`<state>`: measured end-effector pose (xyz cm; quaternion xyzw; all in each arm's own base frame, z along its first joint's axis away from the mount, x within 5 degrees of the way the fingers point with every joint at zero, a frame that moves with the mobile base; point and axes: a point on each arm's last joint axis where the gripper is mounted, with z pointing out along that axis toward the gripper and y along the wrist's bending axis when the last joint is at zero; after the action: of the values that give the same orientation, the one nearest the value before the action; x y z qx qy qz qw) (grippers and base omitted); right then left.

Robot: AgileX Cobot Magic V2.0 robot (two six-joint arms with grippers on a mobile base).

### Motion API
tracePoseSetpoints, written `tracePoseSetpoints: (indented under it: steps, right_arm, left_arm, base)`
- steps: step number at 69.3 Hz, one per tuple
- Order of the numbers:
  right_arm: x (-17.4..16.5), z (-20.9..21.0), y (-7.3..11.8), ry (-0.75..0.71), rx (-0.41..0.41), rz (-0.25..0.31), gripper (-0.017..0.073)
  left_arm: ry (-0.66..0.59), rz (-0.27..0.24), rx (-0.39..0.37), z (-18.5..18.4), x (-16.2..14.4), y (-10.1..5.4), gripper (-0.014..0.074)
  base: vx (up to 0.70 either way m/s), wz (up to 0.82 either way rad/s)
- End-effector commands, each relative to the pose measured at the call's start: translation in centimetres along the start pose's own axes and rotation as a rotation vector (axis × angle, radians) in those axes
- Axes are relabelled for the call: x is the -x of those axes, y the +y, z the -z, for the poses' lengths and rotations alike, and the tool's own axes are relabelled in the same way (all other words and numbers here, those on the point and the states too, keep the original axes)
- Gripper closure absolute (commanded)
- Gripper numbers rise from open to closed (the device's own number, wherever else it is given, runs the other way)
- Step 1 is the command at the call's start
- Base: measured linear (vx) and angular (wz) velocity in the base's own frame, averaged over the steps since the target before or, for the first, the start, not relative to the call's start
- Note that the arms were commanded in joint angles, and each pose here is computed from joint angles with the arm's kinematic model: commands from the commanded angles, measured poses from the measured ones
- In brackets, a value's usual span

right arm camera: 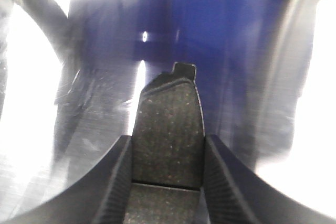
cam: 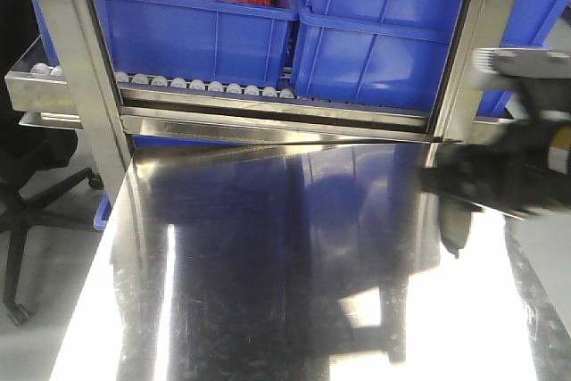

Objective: Move and align brake pads A on conveyor
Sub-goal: 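Lift the brake pad in the right gripper off the table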

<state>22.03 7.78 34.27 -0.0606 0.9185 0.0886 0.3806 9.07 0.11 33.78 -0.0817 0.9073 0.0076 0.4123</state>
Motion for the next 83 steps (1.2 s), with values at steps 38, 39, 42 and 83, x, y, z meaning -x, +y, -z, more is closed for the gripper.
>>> tracePoseSetpoints:
  steps: [38, 39, 42, 83]
  right_arm:
    - [-6.7, 11.0, -4.8, -0.333, -0.173, -0.092, 0.0563]
    - [-6.9, 11.1, -4.8, -0.335, -0.173, -0.092, 0.0563]
    - [-7.1, 11.2, -4.8, -0.338, -0.173, -0.092, 0.0563]
    - [-7.3, 11.4, -4.8, -0.335, -0.176, -0.1, 0.0563]
  left_arm:
    - [-0.097, -0.003, -0.027, 0.6, 1.2, -0.2, 0.06]
    - [-0.097, -0.003, -0.027, 0.6, 1.2, -0.2, 0.06]
    - [-0.097, -0.003, -0.027, 0.6, 1.2, -0.2, 0.06]
    - [-0.097, -0.003, -0.027, 0.6, 1.2, -0.2, 0.06]
  base:
    - [0.0, 0.0]
    - [0.0, 0.0]
    - [0.0, 0.0]
    - [0.0, 0.0]
